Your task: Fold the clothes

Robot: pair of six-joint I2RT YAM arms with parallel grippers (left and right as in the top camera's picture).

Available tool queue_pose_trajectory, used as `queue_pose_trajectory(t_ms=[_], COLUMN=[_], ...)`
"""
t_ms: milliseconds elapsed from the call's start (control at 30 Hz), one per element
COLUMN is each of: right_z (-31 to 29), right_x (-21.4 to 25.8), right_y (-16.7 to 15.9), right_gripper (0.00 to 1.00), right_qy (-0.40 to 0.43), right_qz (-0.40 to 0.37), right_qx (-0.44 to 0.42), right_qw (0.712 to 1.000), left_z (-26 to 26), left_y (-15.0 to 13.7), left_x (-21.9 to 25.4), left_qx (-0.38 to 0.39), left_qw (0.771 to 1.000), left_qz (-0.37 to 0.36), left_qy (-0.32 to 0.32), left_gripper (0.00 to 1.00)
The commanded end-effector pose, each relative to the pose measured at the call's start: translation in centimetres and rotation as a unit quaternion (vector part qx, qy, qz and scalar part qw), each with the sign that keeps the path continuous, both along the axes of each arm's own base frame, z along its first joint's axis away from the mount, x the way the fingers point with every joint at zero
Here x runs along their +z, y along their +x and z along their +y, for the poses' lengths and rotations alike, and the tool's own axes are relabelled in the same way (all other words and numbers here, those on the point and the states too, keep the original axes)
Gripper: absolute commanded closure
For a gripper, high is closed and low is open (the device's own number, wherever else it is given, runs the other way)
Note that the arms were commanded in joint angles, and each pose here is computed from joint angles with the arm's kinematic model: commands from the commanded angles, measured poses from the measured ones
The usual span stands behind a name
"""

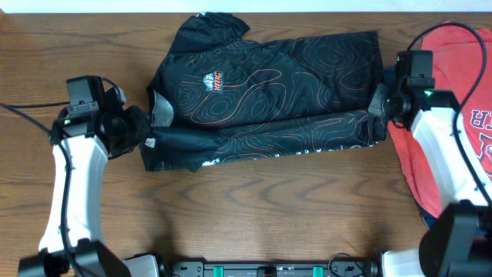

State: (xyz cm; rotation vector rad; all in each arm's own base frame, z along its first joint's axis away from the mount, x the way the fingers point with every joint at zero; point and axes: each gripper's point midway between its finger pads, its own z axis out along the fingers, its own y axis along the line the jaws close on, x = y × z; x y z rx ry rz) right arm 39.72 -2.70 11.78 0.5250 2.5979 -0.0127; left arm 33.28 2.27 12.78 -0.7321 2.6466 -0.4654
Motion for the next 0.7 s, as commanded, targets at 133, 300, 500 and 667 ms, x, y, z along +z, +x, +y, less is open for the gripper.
queue_pose_trajectory(t_ms=[133,300,500,667], right_z=[-0.3,-0.3,-0.4,-0.8], right_x=[-3.2,-5.5,-6.8,-6.4], right_y=[2.9,4.7,5.9,6.6], right_gripper=[0.99,0.99,0.99,0.99], right_qy=[-0.006,-0.006,-0.007,-0.012], right_qz=[-0.01,-0.018,-0.028,-0.045], right_qx=[0.004,0.004,0.003,-0.004], right_qw=[1.0,1.0,1.0,0.999], left_z=[-1.7,-2.2,-1.6,-1.4], left_y=[3.3,4.9,6.6,7.9], left_x=[-3.8,-5.7,-5.7,-5.0], left_qx=[-0.024,-0.034,-0.032,-0.027], left_qw=[0.999,0.999,0.999,0.997], left_qz=[0.003,-0.002,-0.034,-0.063], left_qy=[-0.043,-0.041,-0.027,-0.024], left_gripper=[0.94,0.94,0.94,0.94])
